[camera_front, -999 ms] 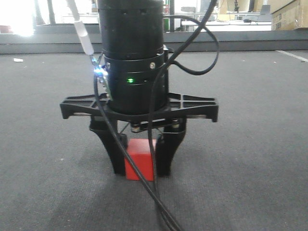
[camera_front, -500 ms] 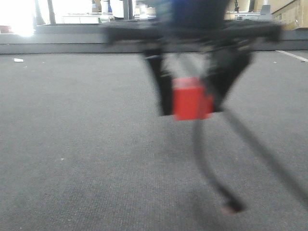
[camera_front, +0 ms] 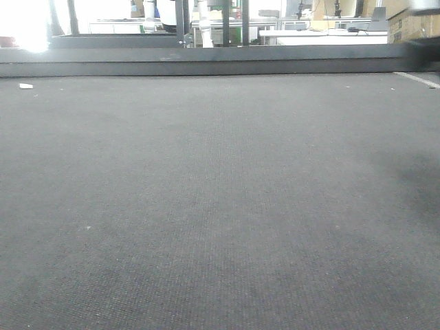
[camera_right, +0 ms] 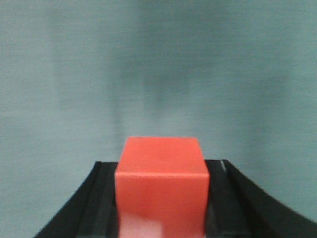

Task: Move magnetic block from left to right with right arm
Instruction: 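Lift the red cube up with the right gripper, then drive the base away from the platform holding the cube in the right gripper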

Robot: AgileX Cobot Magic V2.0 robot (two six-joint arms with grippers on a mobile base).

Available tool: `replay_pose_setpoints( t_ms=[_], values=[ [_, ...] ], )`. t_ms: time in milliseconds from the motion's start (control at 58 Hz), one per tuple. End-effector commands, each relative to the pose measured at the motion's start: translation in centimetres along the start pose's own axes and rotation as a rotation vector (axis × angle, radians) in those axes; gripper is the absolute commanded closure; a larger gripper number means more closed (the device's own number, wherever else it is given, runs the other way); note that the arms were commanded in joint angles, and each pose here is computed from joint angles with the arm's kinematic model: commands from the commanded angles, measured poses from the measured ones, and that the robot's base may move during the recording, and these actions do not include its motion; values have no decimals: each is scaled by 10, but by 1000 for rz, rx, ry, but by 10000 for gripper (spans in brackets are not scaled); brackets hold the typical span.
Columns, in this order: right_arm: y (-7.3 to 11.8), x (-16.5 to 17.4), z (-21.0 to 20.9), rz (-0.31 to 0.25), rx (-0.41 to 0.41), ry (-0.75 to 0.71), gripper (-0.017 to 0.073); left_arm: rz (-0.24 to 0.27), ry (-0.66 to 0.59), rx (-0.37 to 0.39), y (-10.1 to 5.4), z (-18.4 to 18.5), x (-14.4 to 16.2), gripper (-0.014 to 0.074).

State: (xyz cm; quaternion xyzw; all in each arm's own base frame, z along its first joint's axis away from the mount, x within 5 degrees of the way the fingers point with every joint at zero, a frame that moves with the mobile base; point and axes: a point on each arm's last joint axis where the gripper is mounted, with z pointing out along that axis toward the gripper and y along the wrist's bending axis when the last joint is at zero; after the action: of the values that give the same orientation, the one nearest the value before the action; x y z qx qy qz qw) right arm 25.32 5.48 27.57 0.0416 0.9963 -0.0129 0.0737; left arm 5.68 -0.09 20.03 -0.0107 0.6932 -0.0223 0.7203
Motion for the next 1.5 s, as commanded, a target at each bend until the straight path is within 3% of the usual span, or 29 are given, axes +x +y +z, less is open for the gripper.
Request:
replay_pose_setpoints(
  t_ms=[0, 121, 396, 655, 879, 1103, 1292, 1482],
  values=[
    [-20, -5, -13, -14, 1, -71, 316, -10, -88, -1, 0, -1, -6, 720],
    [-30, -9, -12, 5, -9, -94, 316, -10, -88, -1, 0, -1, -6, 720],
    [-22, -12, -13, 41, -104, -122, 316, -10, -88, -1, 0, -1, -6, 720],
    [-20, -12, -16, 39, -115, -151, 316, -10, -88, -1, 0, -1, -6, 720],
    [-26, 0, -62, 38, -166, -483, 316, -10, -88, -1, 0, -1, -6, 720],
    [-44, 42, -93, -16, -159, -892, 316, -10, -88, -1, 0, -1, -6, 720],
    [-52, 81, -85, -80, -129, -1148, 316, -10, -88, -1, 0, -1, -6, 720],
    [-57, 123, -63, -93, -153, -1302, 316, -10, -88, -1, 0, -1, -6, 720]
  ],
)
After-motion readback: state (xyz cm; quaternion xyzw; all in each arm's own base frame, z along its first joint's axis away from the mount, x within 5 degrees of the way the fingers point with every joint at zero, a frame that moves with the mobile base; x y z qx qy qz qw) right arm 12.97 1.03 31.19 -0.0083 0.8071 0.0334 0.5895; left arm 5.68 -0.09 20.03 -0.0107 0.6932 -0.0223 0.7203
